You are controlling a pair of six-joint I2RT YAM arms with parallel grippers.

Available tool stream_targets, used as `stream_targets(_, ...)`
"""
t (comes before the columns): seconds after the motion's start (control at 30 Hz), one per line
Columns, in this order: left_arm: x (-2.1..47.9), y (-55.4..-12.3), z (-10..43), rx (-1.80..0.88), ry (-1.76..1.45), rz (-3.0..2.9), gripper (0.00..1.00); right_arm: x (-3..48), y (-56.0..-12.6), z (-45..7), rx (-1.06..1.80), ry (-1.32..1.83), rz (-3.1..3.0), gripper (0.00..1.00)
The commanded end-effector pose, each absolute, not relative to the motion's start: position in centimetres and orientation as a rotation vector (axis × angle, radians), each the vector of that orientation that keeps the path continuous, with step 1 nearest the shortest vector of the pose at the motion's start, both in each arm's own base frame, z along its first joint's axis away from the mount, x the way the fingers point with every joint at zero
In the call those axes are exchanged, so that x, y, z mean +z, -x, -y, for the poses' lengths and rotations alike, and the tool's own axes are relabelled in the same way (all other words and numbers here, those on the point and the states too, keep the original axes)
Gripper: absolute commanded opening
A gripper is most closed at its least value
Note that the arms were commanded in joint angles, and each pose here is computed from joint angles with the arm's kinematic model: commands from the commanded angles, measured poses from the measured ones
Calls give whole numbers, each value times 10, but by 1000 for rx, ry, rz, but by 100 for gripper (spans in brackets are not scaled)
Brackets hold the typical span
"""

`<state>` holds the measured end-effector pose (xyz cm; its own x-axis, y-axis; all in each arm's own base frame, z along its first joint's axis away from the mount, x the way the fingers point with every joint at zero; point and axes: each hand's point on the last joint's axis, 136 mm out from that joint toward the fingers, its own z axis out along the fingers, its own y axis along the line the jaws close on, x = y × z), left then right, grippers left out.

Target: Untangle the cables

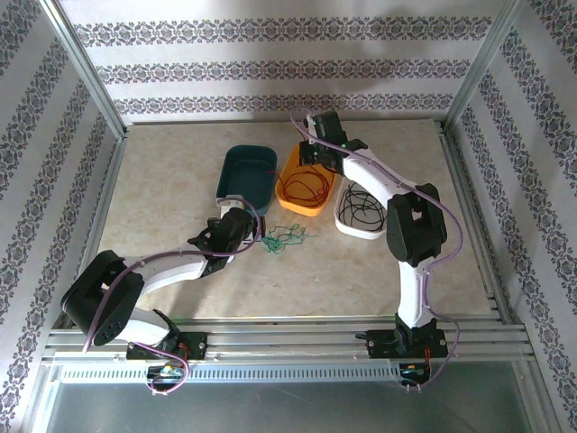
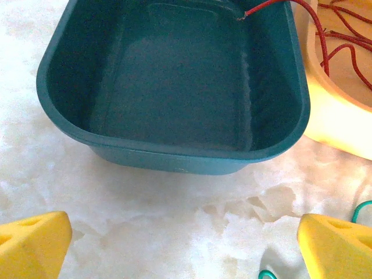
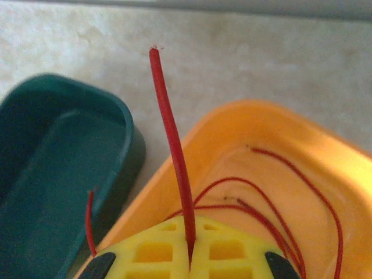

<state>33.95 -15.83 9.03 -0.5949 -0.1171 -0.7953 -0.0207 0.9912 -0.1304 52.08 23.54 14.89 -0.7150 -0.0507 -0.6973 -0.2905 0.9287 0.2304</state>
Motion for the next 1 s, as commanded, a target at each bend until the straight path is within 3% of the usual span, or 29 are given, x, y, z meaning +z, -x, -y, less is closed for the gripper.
stream_targets(0.0,88,-337,153,-112,75,-2219,100,112,-513,-227,354,223,-2433,0)
stream_targets(0.37,89,-340,158,-122,58,-2225,100,44,-501,-225,264,224,-2585,0)
stream_targets(0.53,91,-341,159,-119,54,-2225,100,48,-503,-226,268,218,-2583,0)
stream_targets(0.6,92,-342,158,-113,59,-2222,100,62,-506,-226,270,227,-2554,22)
stream_targets(0.67,94,-343,156,-101,68,-2218,100,83,-510,-222,253,223,-2505,35)
stream_targets(0.77,95,-343,154,-96,79,-2213,100,115,-515,-217,221,227,-2432,42)
stream_targets(0.97,92,-341,155,-109,90,-2218,100,165,-514,-214,172,267,-2312,46)
